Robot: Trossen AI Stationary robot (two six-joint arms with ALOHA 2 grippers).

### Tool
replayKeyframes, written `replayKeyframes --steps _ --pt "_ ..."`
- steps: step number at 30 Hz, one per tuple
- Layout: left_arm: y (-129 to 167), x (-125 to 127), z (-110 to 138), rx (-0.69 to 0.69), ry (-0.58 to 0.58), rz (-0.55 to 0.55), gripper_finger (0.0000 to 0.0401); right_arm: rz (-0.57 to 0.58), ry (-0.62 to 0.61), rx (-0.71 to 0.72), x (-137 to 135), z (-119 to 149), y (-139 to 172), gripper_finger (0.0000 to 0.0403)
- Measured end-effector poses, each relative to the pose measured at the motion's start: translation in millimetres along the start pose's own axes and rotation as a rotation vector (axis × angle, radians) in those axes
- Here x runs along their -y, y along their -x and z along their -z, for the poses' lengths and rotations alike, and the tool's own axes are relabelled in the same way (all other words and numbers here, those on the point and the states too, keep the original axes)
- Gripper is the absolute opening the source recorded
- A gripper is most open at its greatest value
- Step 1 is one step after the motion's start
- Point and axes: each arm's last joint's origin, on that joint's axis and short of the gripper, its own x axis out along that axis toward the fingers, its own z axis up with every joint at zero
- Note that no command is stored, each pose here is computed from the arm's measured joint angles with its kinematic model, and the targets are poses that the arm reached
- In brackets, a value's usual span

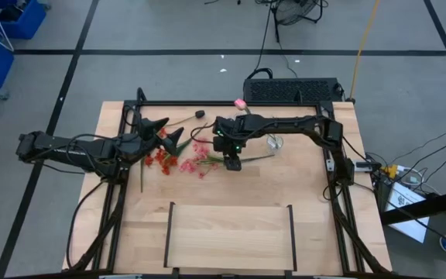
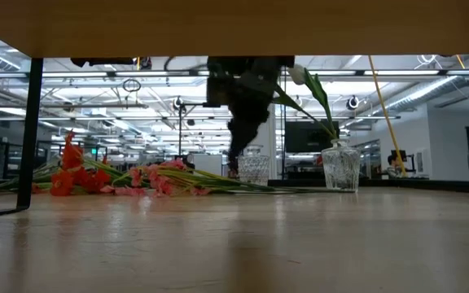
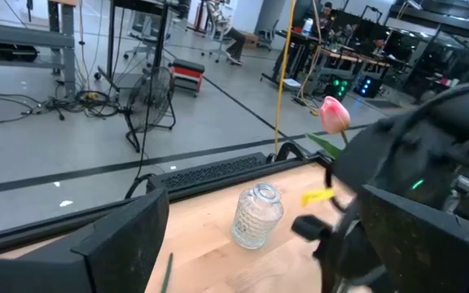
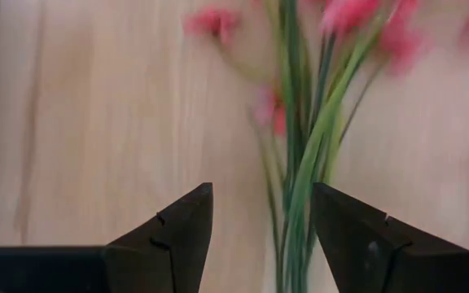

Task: Pick and place flowers into a vace then onto a shelf
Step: Put the pink flowers into the right transparent vase

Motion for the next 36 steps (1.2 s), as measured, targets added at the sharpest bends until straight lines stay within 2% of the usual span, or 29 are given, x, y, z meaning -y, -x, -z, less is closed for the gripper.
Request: replayKeyframes --steps 9,20,31,36 --pt "-1 -2 3 -0.032 -0.016 0.0 0.0399 -0.017 0.009 -0.071 9 7 -30 0.0199" --pt "-1 -2 4 -0.035 -0.015 -0.002 0.0399 -0.016 0.002 -0.07 11 7 -35 0.0189" --pt "-1 -2 4 -0.038 -0.038 0.0 0.0399 -0.019 -0.039 -0.09 16 9 -53 0.0152" --pt "-1 -2 4 -0.04 -0.04 -0.001 0.0399 -0.011 -0.061 -0.073 17 8 -54 0.0099"
